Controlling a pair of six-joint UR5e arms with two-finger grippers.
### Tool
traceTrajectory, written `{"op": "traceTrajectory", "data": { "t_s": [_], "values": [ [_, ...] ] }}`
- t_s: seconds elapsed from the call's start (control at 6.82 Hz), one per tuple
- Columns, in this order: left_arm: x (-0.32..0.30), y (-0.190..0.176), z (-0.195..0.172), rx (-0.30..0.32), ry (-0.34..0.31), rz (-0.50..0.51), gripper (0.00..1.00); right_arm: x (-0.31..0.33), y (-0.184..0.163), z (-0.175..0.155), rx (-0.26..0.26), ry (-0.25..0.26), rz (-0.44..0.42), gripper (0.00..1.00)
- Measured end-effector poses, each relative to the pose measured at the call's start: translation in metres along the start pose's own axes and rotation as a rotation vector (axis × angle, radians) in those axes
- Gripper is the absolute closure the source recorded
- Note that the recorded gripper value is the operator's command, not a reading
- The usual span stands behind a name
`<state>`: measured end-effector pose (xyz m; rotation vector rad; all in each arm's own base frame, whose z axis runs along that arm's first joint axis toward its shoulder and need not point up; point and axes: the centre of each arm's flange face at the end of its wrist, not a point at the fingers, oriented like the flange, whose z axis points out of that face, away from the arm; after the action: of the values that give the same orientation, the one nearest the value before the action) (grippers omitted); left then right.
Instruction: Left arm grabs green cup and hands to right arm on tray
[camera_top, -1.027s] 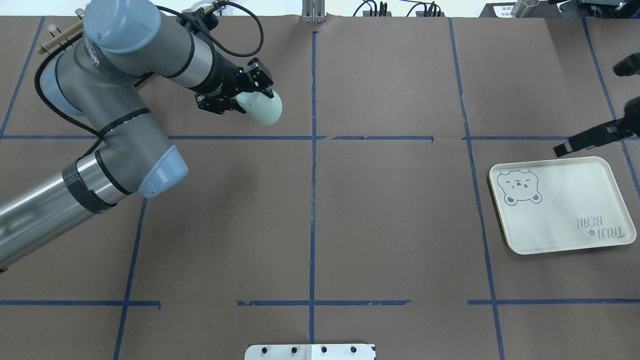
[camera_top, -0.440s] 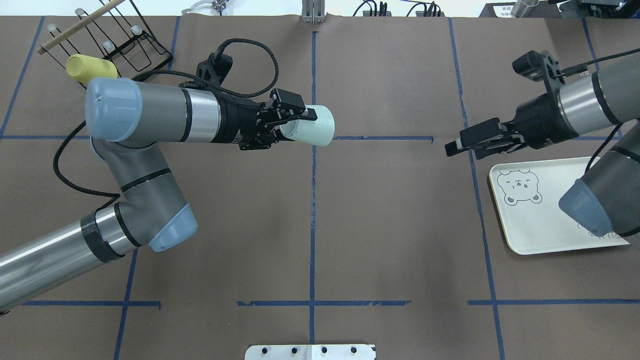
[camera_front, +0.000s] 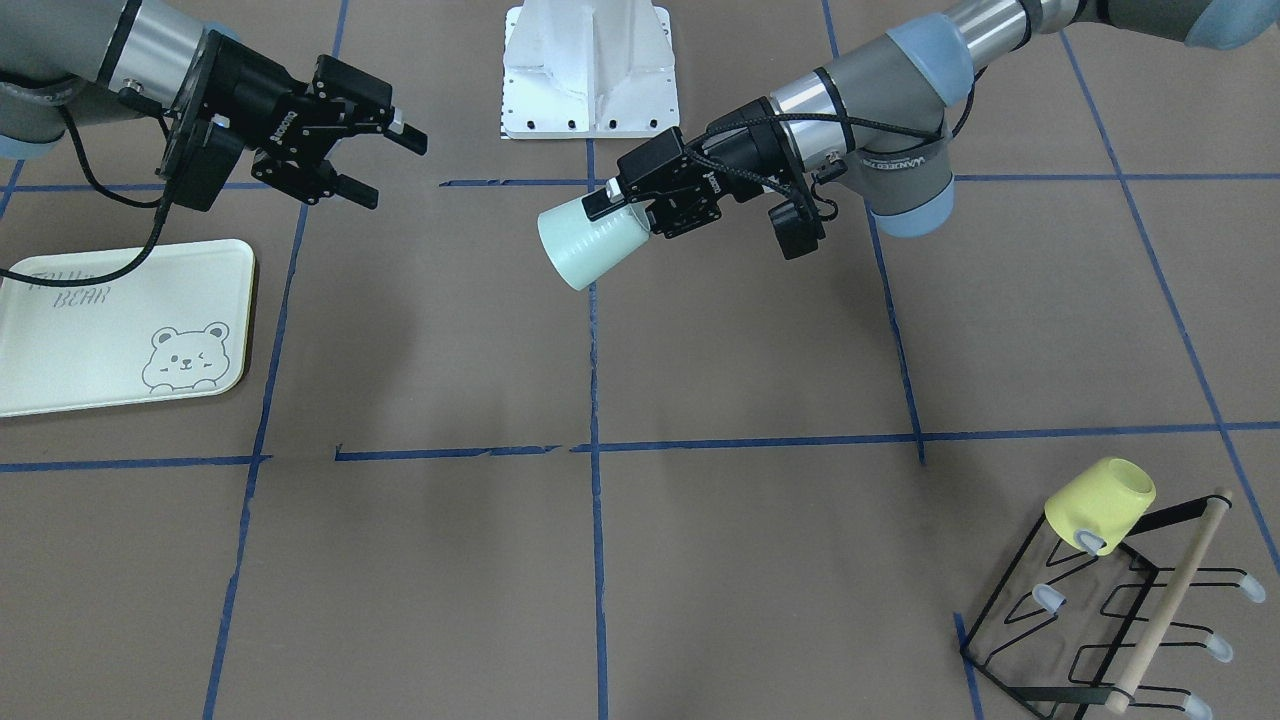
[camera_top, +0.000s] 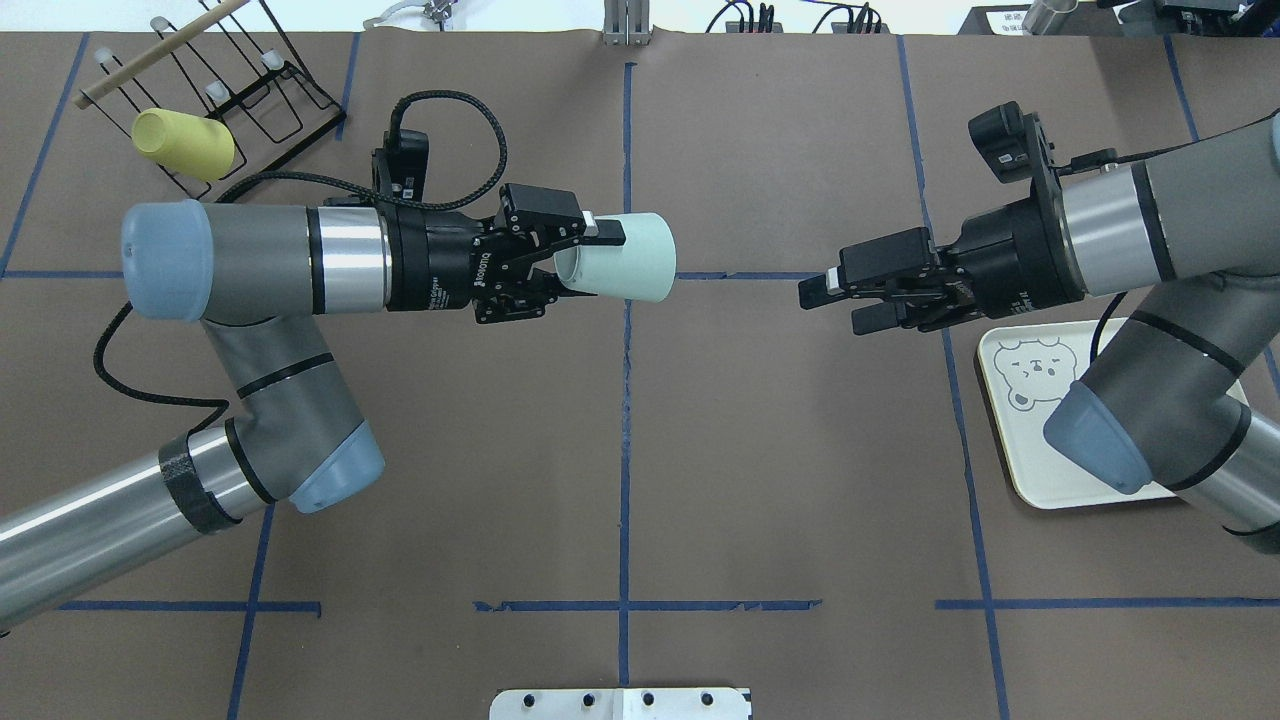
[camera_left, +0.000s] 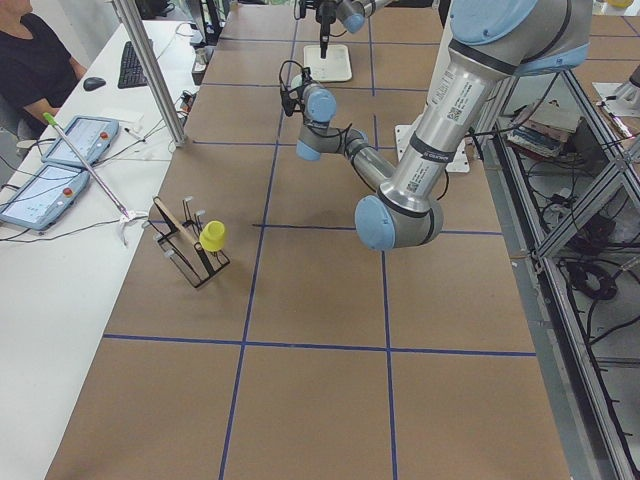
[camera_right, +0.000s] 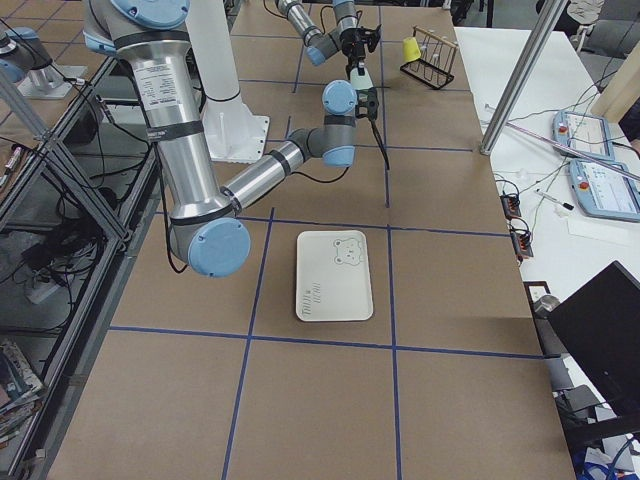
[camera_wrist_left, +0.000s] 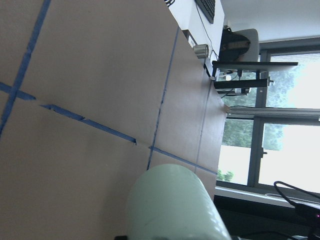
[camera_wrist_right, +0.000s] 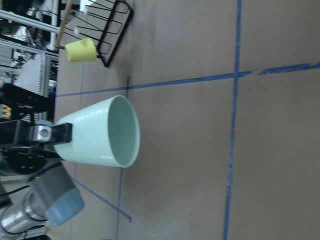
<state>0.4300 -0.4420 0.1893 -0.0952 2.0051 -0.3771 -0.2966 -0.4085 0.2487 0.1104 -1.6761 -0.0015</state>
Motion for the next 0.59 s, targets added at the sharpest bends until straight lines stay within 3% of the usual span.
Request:
{"op": "traceTrajectory", "data": {
  "t_s": [0.29,0.44,0.59],
  "values": [
    [-0.01,0.023,-0.006,-0.1,0.108,-0.132,0.95,-0.009,0.04,0.026,0.043,-0.26,0.052,0.0],
    [-0.022,0.032,-0.015,-0.152,0.175,-0.162,0.96,-0.017,0.058,0.041,0.05,-0.361,0.074,0.0],
    [-0.031,0.04,-0.021,-0.198,0.222,-0.174,0.98,-0.027,0.065,0.049,0.051,-0.419,0.086,0.0]
  ]
}}
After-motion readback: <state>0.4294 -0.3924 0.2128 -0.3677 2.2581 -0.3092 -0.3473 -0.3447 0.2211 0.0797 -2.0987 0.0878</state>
